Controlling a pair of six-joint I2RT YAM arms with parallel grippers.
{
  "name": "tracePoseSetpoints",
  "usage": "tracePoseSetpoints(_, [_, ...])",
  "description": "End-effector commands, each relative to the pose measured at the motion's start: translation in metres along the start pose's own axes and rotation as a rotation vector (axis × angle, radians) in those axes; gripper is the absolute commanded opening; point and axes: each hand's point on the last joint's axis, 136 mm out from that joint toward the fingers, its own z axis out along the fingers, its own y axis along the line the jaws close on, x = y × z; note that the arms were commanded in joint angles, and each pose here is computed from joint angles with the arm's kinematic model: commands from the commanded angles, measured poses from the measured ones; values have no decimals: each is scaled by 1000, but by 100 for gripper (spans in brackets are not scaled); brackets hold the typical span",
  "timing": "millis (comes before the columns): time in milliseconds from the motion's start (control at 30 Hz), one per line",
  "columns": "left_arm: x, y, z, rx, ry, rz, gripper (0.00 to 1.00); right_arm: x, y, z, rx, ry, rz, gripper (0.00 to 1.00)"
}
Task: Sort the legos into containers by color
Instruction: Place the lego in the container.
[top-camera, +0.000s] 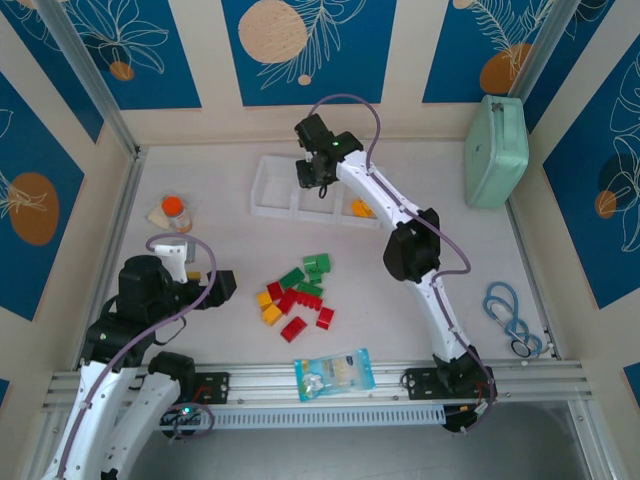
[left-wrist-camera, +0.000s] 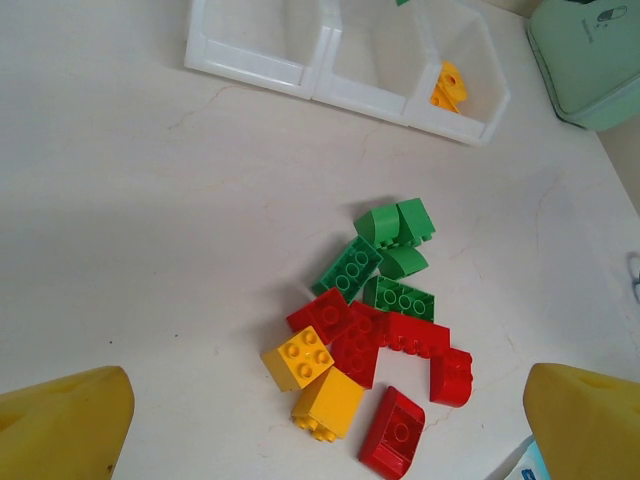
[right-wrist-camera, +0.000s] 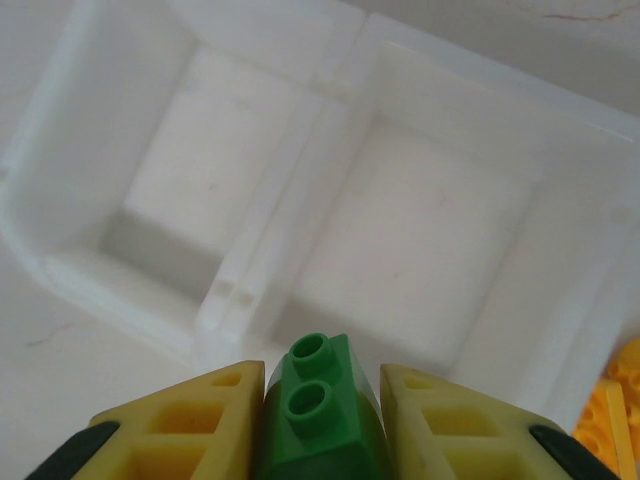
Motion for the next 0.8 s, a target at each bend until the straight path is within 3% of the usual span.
tracePoseSetpoints(0, [-1,-7,-1,40,-13,24,100,11,-6,14,-30,73,-13,27])
tracePoseSetpoints(133, [0,-7,0,39,-12,24,100,11,-11,25,-56,80,3,31])
tracePoseSetpoints(233, [0,-6,0,38,-11,24,100,11,-12,30,-65,80,3,40])
tracePoseSetpoints(433, [0,-5,1,32,-8,22,100,7,-7,28,-77,64,-5,66])
tracePoseSetpoints(667, [0,-4,1,27,-7,19,100,5,-6,4,-55,46,-1,82])
tracePoseSetpoints(767, [-1,-5,1,27,-7,18,100,7,-9,-15,-6,27,9,94])
